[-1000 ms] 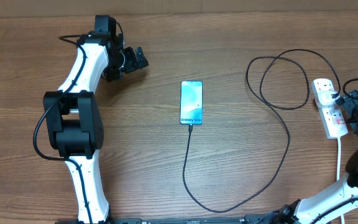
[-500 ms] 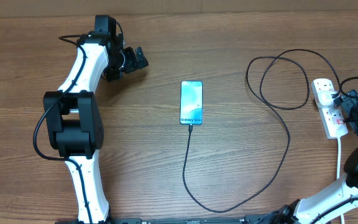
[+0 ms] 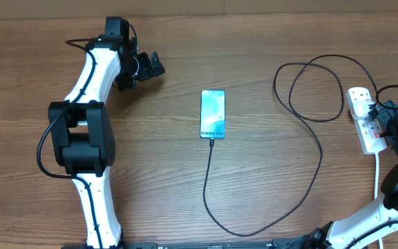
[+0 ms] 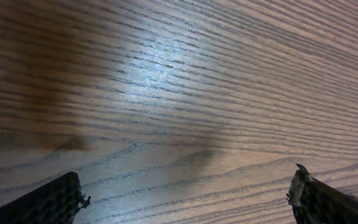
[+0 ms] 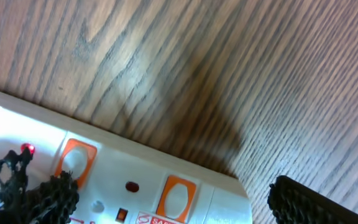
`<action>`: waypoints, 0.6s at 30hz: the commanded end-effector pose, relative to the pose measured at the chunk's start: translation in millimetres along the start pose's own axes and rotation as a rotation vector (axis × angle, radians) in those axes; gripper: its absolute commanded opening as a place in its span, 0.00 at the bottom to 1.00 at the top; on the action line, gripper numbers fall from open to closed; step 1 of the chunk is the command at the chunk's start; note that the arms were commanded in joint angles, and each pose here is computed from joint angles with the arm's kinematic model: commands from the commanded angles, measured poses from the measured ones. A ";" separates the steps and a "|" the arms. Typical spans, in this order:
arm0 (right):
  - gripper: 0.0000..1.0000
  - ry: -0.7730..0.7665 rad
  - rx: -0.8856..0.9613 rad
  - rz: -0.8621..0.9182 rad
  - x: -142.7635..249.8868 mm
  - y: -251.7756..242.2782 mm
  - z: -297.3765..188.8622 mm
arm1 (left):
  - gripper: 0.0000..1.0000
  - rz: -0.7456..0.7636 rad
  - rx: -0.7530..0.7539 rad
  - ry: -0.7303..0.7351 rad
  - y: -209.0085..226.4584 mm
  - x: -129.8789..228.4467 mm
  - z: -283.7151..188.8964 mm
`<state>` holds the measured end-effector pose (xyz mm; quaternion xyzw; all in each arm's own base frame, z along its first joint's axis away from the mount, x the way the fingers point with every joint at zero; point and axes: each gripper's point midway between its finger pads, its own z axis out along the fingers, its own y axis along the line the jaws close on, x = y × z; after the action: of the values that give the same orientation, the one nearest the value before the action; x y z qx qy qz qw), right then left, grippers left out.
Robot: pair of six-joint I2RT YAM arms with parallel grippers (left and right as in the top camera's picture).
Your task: Plug charger to phone and switch on socket
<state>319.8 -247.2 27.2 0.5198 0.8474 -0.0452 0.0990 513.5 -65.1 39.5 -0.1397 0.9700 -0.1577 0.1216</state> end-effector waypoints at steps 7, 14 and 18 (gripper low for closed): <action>0.98 0.023 -0.009 -0.009 8.3 1.7 -10.0 | 1.00 0.019 0.002 -0.025 -7.4 -3.3 -10.8; 0.97 -0.091 -0.066 0.018 -8.7 3.1 -63.2 | 1.00 0.019 0.002 -0.024 -7.3 -3.2 -10.8; 0.97 -0.122 -0.081 0.053 -6.8 0.0 -88.3 | 1.00 0.019 0.002 -0.024 -7.3 -3.2 -10.8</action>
<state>310.9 -237.1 85.8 0.5229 0.8404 -0.0390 0.1369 513.6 -65.1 39.7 -0.1396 0.9699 -0.1578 0.1220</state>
